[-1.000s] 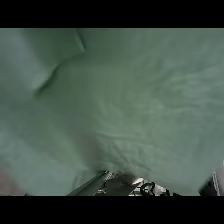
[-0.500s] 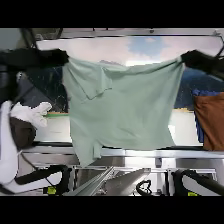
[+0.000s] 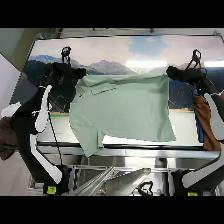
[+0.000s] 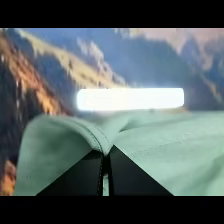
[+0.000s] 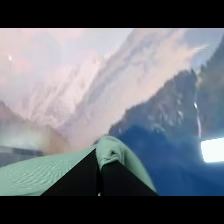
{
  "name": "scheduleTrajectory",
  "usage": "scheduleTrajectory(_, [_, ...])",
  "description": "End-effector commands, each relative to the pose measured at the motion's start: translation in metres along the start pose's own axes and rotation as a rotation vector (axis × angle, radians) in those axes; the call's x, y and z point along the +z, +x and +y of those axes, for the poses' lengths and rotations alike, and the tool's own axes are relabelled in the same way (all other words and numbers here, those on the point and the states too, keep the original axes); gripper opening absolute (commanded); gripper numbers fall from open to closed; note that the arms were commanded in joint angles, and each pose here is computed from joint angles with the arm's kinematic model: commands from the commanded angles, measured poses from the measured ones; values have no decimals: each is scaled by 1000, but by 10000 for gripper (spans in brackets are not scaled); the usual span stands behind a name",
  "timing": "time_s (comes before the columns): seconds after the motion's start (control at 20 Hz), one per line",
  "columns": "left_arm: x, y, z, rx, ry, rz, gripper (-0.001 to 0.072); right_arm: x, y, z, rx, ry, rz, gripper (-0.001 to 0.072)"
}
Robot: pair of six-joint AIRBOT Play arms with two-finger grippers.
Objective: Fold the shirts.
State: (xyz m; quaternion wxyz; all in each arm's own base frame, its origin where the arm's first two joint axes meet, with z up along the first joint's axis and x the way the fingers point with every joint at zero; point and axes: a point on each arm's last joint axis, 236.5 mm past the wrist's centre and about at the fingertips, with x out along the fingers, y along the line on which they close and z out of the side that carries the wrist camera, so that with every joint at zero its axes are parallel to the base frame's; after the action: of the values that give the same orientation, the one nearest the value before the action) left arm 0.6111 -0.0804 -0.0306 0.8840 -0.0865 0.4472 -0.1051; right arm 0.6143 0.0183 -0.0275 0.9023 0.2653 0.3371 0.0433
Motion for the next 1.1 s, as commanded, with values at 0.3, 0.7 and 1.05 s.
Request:
scheduleTrajectory(0.3, [30, -58, -6, -16, -31, 19, 13, 32, -24, 35, 48, -174, 51, 22])
scheduleTrajectory(0.7, [-57, -22, 21, 47, -72, 187, 13, -51, -13, -24, -100, -132, 260, 22])
scheduleTrajectory(1.05, [-76, -6, 28, 59, -103, 188, 13, -71, -1, -35, -105, -85, 304, 23])
